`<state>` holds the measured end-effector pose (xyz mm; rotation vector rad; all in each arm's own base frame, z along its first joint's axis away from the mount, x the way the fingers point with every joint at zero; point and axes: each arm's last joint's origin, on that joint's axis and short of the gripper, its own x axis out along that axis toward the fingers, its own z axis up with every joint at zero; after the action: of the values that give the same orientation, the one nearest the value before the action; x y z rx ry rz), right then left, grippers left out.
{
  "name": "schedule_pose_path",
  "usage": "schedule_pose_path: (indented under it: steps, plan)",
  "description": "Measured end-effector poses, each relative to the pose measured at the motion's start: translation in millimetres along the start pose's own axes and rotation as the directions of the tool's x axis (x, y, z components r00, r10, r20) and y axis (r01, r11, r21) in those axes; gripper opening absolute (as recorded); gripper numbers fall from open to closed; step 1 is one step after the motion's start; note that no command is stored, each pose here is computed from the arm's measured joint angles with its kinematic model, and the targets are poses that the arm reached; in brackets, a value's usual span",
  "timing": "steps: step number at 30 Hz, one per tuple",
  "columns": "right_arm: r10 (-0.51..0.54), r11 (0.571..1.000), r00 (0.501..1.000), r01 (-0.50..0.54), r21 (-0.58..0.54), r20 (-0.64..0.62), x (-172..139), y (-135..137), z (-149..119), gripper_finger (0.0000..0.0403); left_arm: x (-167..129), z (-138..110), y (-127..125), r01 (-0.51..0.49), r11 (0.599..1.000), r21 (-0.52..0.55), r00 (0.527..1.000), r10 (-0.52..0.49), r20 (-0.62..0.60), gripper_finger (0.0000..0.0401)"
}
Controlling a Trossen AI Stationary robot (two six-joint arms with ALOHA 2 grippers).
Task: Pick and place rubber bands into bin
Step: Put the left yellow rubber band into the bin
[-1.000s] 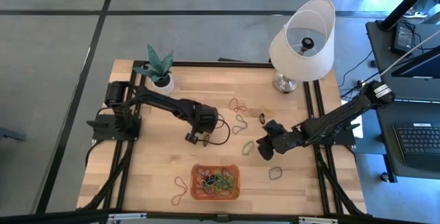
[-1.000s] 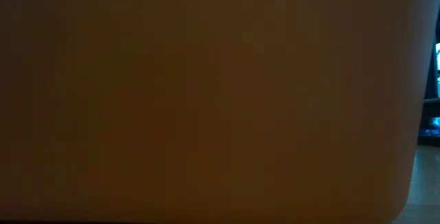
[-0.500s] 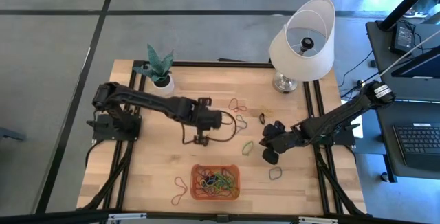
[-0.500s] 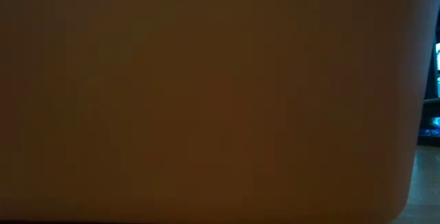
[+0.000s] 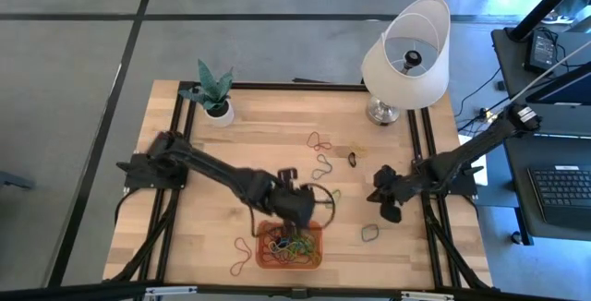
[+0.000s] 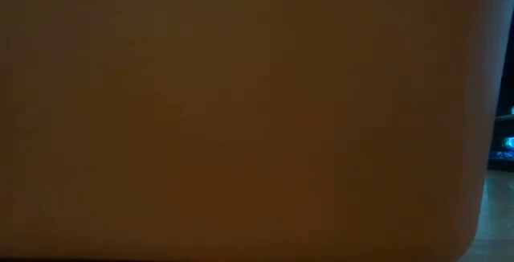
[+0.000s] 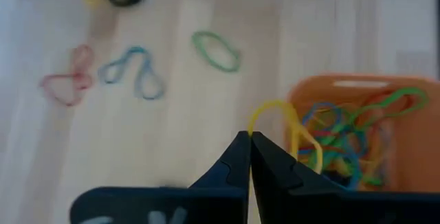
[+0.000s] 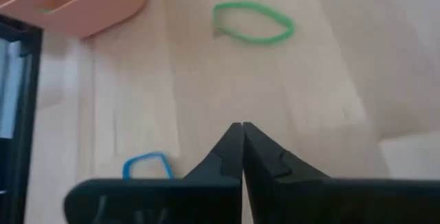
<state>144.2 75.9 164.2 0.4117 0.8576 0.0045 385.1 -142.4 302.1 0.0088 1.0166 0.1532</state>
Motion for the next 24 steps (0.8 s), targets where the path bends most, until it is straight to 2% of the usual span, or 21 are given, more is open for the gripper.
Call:
schedule_pose_path:
  steps: [6, 13, 19, 24]
  plan:
    - [0.1, 0.995, 0.995, -0.101, 0.021, 0.027, -11, -7, -14, 0.0006, 36, 19, -38, 0.09, 0.996, -0.009, 0.996, -0.091, -0.013, 0.0002]
    - [0.144, 0.99, 0.989, -0.144, -0.009, 0.021, -16, -4, -18, 0.0007, 77, 7, -76, 0.218, 0.972, -0.09, 0.962, -0.229, -0.148, 0.0002]
    - [0.148, 0.988, 0.989, -0.148, -0.046, -0.006, -16, -3, -21, 0.0007, 73, -7, -97, 0.194, 0.967, -0.164, 0.957, -0.223, -0.186, 0.0002]
    - [0.144, 0.987, 0.99, -0.144, -0.069, -0.011, -16, -4, -22, 0.0007, 71, -19, -101, 0.144, 0.97, -0.196, 0.947, -0.193, -0.257, 0.0004]
